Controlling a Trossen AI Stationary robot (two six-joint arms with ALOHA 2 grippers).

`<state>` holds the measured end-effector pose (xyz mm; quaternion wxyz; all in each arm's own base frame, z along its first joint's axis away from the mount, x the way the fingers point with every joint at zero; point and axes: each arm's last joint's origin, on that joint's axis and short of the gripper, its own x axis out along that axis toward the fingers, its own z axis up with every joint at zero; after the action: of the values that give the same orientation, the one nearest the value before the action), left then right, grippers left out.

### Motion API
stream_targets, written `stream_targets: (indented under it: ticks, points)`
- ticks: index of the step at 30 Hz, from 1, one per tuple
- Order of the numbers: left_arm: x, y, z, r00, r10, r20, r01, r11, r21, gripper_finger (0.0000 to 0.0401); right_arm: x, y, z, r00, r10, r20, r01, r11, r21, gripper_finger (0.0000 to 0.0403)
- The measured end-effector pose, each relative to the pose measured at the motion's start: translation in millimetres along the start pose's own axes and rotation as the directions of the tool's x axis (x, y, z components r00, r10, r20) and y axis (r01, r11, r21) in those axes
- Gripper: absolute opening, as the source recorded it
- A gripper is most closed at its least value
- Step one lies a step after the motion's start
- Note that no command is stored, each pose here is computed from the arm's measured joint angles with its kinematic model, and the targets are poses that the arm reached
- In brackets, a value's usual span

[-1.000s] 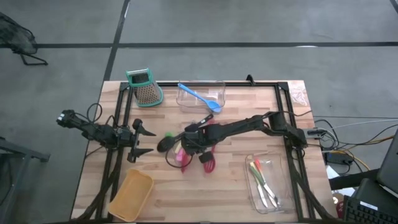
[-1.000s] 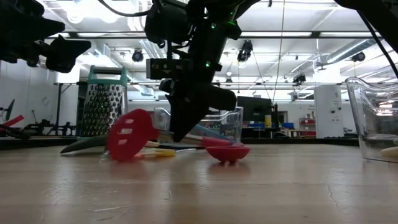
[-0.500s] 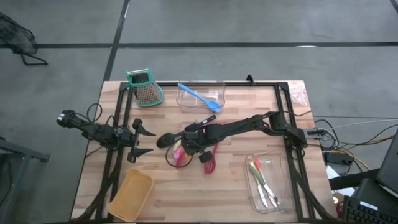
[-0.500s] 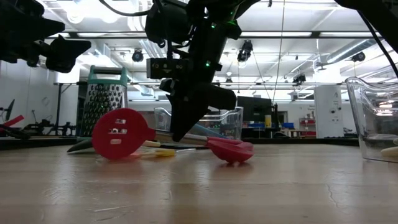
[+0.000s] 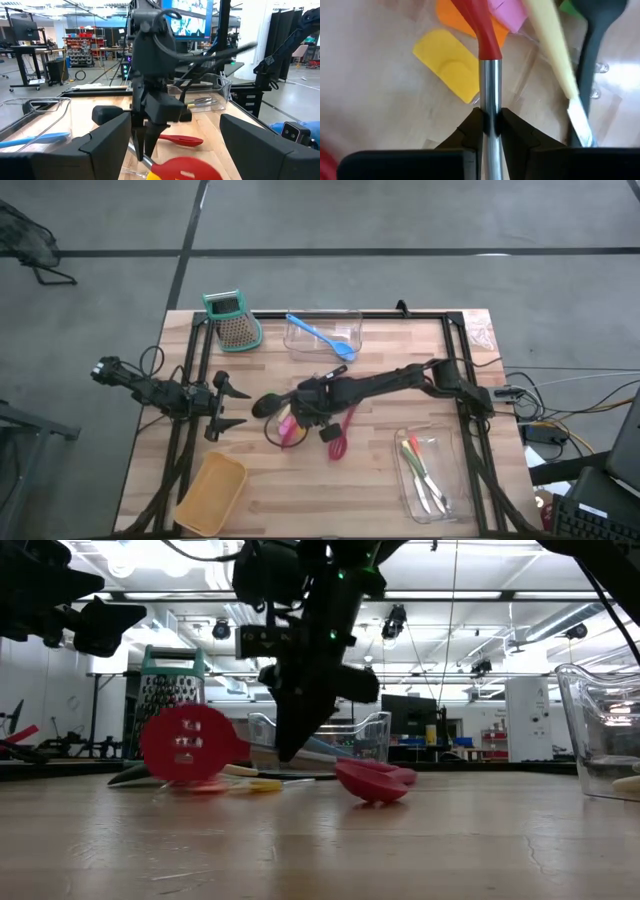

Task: Pick & Place Kitchen Items
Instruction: Put the left red slotted spoon into the top transparent bin

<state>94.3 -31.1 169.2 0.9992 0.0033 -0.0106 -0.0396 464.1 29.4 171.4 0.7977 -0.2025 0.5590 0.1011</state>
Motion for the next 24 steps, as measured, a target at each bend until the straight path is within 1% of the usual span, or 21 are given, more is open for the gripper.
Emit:
stream_targets:
  ticks: [3,8,11,14,19,24]
  points:
    - [0.0,0.0,0.0,1.000,0.000,0.000,0.000,1.000,0.000,0.0312,-12.8,-4.3,3.1,1.000,0.009,-0.019,-0.008,1.000,0.019,0.0045]
    - [0.0,0.0,0.0,1.000,0.000,0.000,0.000,1.000,0.000,0.0312,-33.2,-13.7,8.0,0.999,0.028,-0.030,-0.027,0.999,0.038,0.0038]
    - [0.0,0.0,0.0,1.000,0.000,0.000,0.000,1.000,0.000,0.0312,-44.0,-20.1,11.0,0.999,0.022,-0.023,-0.021,0.998,0.053,0.0038]
    - [0.0,0.0,0.1,1.000,0.000,0.000,0.000,1.000,0.000,0.0312,-55.2,-26.8,10.4,0.999,0.020,-0.046,-0.017,0.998,0.063,0.0039]
    - [0.0,0.0,0.1,1.000,0.000,0.000,0.000,1.000,0.000,0.0312,-76.3,-41.9,7.4,0.995,-0.023,-0.095,0.031,0.996,0.081,0.0039]
    - [0.0,0.0,0.0,1.000,0.000,0.000,0.000,1.000,0.000,0.0312,-99.7,-63.7,5.4,0.992,-0.091,-0.093,0.103,0.987,0.126,0.0041]
